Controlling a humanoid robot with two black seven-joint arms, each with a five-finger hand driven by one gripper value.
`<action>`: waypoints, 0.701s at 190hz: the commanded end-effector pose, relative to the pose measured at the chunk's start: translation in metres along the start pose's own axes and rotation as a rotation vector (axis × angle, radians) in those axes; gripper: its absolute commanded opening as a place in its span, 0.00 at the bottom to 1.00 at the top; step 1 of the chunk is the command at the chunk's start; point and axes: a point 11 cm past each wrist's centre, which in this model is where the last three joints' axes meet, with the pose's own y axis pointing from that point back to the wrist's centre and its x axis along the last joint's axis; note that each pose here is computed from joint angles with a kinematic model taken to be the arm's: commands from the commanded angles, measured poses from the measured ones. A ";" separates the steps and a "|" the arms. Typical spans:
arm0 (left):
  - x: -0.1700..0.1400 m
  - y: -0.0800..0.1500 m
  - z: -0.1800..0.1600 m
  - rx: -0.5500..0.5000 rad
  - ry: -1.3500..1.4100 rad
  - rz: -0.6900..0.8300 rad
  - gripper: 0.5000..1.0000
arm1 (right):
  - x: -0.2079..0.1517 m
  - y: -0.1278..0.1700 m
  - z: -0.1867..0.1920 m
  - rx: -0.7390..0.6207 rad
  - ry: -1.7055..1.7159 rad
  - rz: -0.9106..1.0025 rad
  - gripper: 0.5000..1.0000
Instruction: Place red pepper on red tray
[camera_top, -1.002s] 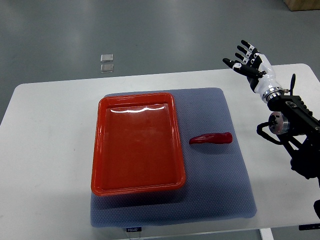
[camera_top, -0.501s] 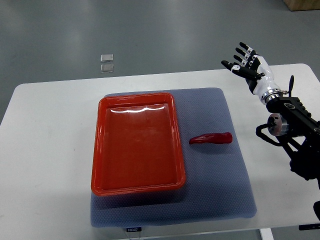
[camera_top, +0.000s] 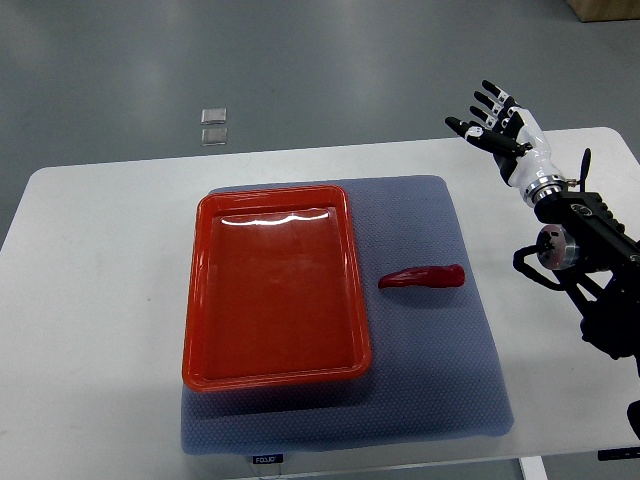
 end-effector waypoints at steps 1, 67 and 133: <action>0.000 0.000 0.000 0.000 0.000 0.000 1.00 | 0.000 0.000 0.000 0.000 0.001 0.000 0.85; 0.000 0.000 0.000 0.000 0.000 0.000 1.00 | -0.002 0.001 0.001 -0.001 0.009 -0.004 0.85; 0.000 0.000 0.000 0.000 0.000 0.000 1.00 | 0.000 0.001 -0.004 0.008 0.019 -0.013 0.85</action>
